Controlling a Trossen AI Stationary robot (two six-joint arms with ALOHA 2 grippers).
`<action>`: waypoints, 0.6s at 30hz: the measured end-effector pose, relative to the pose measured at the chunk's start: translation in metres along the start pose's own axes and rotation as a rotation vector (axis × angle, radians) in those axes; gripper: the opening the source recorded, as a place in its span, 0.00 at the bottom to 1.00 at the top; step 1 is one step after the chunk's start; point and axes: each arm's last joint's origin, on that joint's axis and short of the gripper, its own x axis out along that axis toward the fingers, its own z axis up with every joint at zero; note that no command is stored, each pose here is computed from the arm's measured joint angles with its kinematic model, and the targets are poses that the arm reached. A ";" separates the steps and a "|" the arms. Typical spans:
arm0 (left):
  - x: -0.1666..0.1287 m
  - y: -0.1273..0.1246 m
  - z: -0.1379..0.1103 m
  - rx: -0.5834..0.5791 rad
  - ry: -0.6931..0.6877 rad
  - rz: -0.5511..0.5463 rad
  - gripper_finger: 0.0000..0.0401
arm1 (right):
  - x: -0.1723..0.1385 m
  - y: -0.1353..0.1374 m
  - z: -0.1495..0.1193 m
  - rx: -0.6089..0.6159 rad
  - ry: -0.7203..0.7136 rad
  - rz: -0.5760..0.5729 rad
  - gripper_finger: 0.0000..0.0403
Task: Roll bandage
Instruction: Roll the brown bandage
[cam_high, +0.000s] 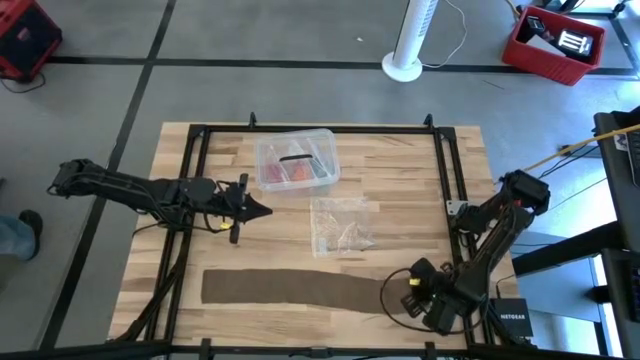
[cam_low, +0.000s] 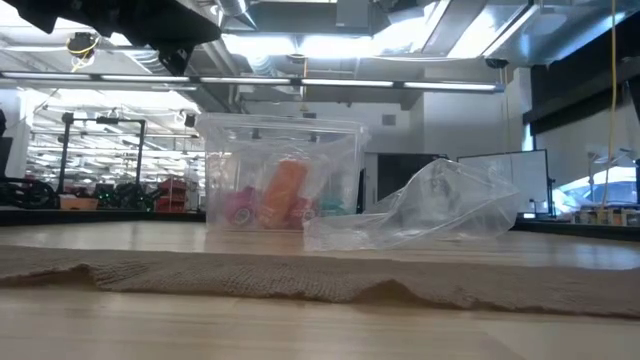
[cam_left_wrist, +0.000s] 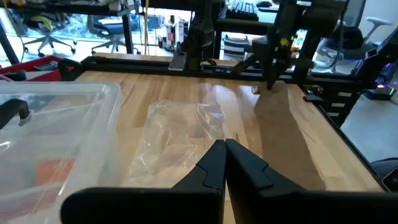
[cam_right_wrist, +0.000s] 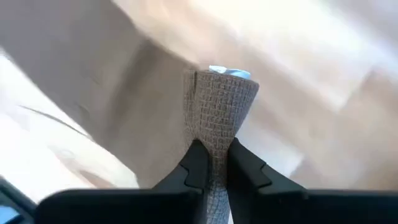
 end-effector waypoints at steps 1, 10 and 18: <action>0.000 0.000 0.003 0.010 -0.011 -0.001 0.00 | -0.006 0.002 0.008 -0.030 -0.049 0.014 0.09; 0.006 -0.003 0.007 -0.009 -0.074 -0.010 0.00 | -0.005 0.025 0.088 -0.339 -0.319 0.048 0.08; 0.047 -0.014 -0.001 -0.011 0.022 0.031 0.00 | 0.003 0.019 0.162 -0.539 -0.389 -0.076 0.08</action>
